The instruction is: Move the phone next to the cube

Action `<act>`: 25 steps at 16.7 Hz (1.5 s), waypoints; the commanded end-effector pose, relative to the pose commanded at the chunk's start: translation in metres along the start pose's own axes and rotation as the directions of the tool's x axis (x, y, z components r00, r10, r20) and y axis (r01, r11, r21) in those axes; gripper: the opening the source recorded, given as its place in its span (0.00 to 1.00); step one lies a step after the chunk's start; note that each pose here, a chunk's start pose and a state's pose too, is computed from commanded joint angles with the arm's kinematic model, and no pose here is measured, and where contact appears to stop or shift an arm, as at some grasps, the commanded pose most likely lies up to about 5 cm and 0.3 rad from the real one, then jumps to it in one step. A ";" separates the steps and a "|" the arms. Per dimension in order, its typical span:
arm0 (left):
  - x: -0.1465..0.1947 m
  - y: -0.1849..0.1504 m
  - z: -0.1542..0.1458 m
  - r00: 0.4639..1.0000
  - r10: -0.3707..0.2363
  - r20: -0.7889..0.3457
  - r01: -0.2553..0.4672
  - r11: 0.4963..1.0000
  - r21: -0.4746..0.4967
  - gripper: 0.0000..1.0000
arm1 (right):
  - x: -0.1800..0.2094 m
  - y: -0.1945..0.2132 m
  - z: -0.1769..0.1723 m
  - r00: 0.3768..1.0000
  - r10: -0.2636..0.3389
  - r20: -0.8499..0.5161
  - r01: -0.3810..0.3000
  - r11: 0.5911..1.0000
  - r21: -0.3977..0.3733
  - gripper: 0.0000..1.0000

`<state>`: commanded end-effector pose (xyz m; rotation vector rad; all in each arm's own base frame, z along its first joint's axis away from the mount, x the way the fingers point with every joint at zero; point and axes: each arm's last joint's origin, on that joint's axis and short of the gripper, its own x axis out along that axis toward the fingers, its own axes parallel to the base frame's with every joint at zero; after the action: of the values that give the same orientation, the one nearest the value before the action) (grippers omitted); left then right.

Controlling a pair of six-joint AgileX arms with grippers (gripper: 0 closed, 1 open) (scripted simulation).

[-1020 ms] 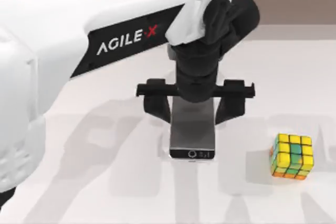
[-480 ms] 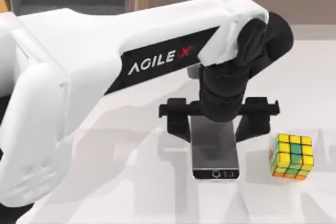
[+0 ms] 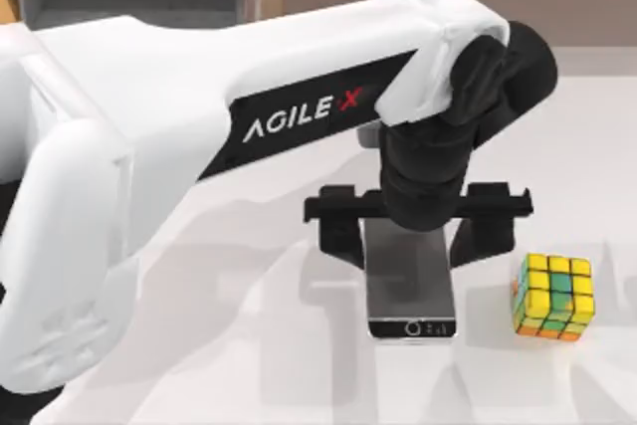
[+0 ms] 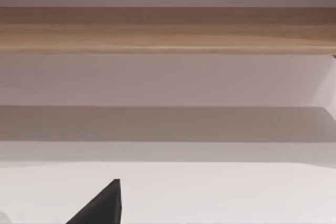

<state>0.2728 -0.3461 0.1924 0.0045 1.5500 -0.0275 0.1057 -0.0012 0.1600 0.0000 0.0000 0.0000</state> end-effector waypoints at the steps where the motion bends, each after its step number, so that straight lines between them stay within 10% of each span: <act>1: 0.000 -0.001 0.000 1.000 -0.005 0.003 0.005 1.000 0.001 0.00 | 0.000 0.000 0.000 1.000 0.000 0.000 0.000 1.000 0.000 1.00; 25: 0.056 0.002 -0.002 1.000 0.015 -0.010 -0.015 1.000 0.001 0.00 | 0.000 0.000 0.000 1.000 0.000 0.000 0.000 1.000 0.000 1.00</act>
<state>0.2718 -0.3451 0.1365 0.0167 1.5598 -0.0159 0.1057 -0.0012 0.1600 0.0000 0.0000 0.0000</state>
